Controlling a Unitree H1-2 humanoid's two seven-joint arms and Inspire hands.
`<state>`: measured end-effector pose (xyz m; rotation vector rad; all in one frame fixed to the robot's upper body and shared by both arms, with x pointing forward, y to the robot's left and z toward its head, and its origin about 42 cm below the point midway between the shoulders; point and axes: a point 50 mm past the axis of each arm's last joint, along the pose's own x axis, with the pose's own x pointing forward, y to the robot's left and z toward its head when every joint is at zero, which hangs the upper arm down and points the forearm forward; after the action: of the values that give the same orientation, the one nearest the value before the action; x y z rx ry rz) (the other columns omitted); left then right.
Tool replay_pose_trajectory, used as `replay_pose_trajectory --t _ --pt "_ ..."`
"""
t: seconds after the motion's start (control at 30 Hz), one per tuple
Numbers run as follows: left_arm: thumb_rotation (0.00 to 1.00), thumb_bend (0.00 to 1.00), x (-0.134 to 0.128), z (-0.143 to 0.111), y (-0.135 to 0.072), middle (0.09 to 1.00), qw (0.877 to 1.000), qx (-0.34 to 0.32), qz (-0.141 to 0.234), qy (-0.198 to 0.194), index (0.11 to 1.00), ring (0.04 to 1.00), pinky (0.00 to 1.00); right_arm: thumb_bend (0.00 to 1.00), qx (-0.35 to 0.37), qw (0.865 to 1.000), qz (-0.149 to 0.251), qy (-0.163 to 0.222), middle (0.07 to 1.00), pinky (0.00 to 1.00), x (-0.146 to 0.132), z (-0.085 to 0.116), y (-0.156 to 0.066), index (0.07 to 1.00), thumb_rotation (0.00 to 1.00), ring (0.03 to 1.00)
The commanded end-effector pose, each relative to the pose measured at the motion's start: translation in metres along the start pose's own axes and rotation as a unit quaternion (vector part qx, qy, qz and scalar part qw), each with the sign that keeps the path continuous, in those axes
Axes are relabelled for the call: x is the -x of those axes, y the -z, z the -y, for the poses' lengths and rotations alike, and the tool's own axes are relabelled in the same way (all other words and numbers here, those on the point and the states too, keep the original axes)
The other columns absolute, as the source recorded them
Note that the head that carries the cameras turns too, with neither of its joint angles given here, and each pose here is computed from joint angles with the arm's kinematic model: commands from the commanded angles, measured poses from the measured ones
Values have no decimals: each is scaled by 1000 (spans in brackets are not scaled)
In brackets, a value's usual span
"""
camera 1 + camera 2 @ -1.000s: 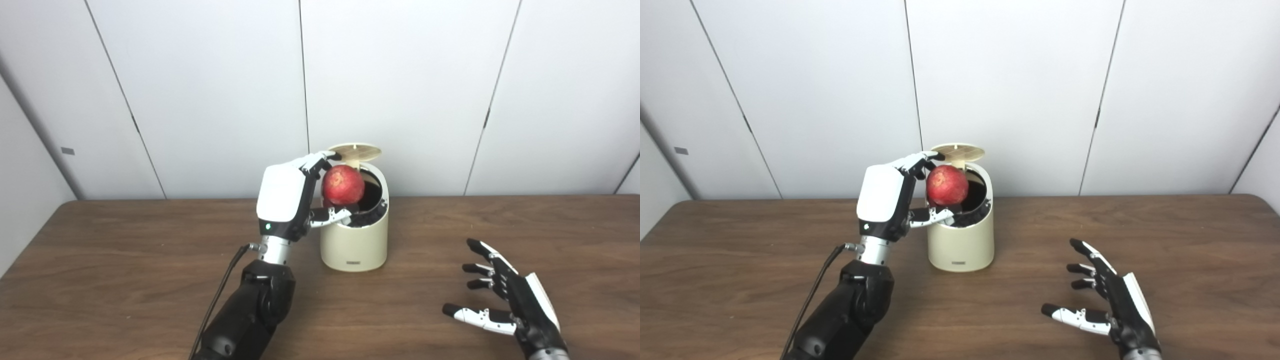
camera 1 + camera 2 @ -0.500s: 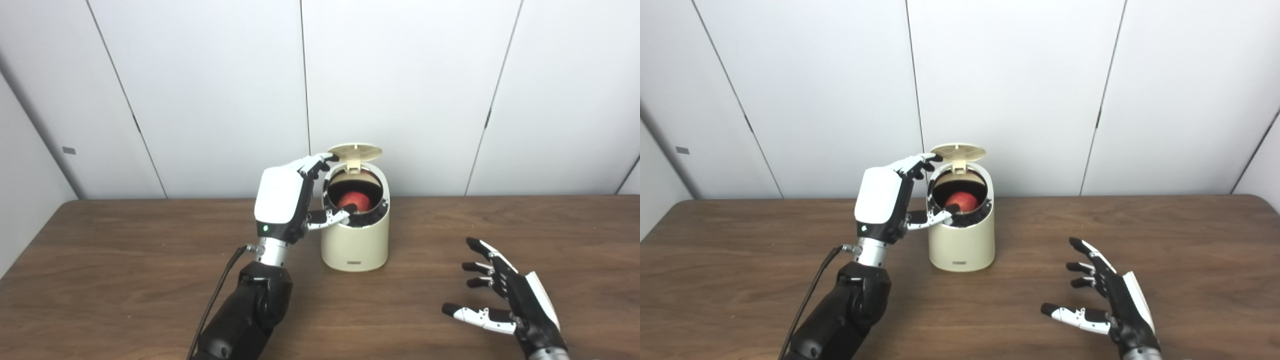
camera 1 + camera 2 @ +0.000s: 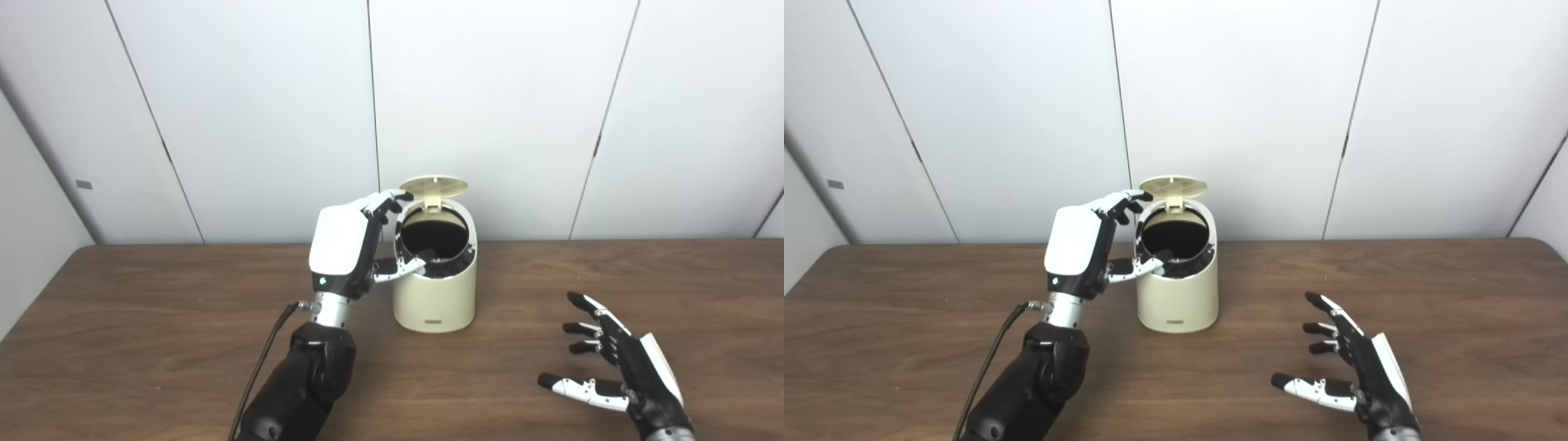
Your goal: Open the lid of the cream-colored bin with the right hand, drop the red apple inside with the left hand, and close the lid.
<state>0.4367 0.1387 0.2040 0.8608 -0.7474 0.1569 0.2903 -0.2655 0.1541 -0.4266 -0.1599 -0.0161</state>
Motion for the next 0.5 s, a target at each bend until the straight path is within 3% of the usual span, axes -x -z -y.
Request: replay_pose_trajectory --t 0.0,0.1,0.2,0.37,0.47 --pt "197 716 -17 -16 -12 585 996 61 21 -66 639 503 414 667 -2 999 30 13 903 641 -6 4 -11 858 152 763" --pt "156 645 -16 -26 -13 595 985 138 3 -107 630 536 437 666 -5 1000 28 11 905 654 -6 2 -10 857 169 766" --pt "115 599 -15 -39 -14 622 961 226 -20 -155 642 561 432 650 -6 1000 30 8 901 627 -6 1 -12 852 150 759" --pt "146 579 -12 -58 -11 659 931 302 -43 -200 689 589 461 643 -14 1000 27 7 896 619 -6 -1 -12 850 119 760" --pt "138 572 -6 -69 -3 664 923 318 -46 -214 698 603 481 647 -16 999 26 9 892 617 -6 -1 -13 847 115 757"
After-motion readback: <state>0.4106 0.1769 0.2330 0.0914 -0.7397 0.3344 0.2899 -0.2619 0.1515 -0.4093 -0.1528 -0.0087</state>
